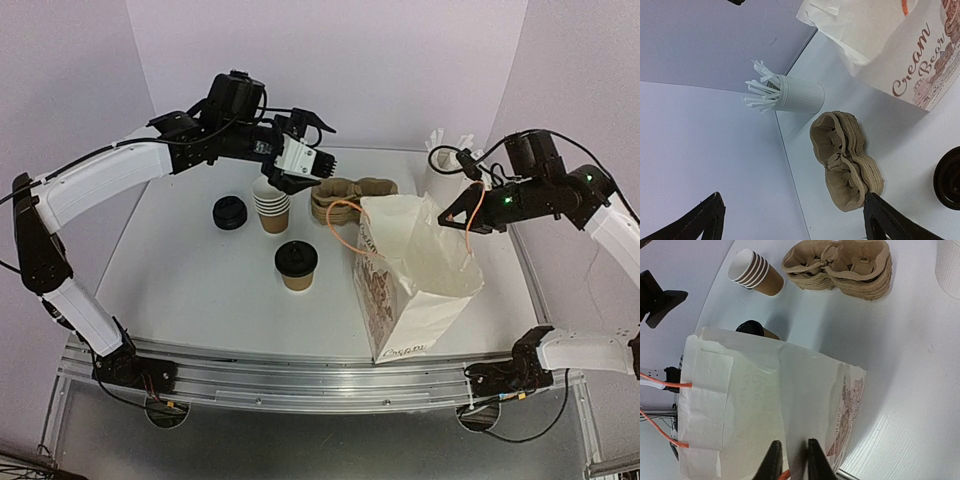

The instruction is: Pack the takeout coffee

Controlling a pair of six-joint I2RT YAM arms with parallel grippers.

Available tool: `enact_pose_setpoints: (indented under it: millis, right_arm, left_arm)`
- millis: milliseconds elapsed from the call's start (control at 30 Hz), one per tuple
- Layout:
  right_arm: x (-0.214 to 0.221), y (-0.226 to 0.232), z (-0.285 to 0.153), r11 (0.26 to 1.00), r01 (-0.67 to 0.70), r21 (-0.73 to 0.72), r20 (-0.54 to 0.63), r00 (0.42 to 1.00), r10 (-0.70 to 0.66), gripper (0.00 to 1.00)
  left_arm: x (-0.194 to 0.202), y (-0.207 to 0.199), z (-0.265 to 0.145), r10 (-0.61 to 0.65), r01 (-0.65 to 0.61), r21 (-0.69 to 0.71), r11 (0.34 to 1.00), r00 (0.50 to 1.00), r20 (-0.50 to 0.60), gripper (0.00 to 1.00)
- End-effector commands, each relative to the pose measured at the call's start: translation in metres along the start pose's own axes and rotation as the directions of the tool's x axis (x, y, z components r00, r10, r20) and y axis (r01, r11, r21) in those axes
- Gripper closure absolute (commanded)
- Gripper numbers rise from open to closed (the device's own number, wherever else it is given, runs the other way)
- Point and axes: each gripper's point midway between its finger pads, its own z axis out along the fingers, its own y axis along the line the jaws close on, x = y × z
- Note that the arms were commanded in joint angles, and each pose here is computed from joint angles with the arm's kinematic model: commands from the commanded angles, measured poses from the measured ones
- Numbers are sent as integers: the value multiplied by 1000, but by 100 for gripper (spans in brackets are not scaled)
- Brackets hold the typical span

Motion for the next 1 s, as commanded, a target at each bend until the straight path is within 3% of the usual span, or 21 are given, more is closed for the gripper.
enact_pose_setpoints:
  millis: [0,200,433,667,700,767,833,967]
  right_arm:
    - [-13,-6,-15,998,-3,70,91,996,-4,99]
    - [-28,-22,-11,983,18,184,96,995,-36,100]
    - [-43,-47,-4,946,-55,319,122,992,16,100]
    - [-39,-48,-5,946,-71,316,120,992,34,100]
    - [-38,-47,-4,946,-74,315,119,992,38,96]
    - [-39,-46,-7,947,-80,310,127,991,42,75]
    - [-41,-43,-11,949,-79,304,135,990,40,61]
    - [-38,-35,-19,959,-69,273,136,990,33,50]
  left_arm:
    - [-5,28,-18,-45,45,-106,993,999,-5,4]
    - [-4,29,-19,-128,128,-134,983,992,7,4]
    - [0,13,-21,-200,199,-124,972,980,4,4]
    - [2,7,-22,-245,243,-119,963,970,1,4]
    - [2,6,-22,-250,248,-117,962,968,-1,4]
    - [2,6,-22,-261,259,-117,959,965,-2,4]
    - [2,6,-24,-268,265,-114,957,963,-8,4]
    - [2,7,-30,-268,264,-117,957,963,-19,3]
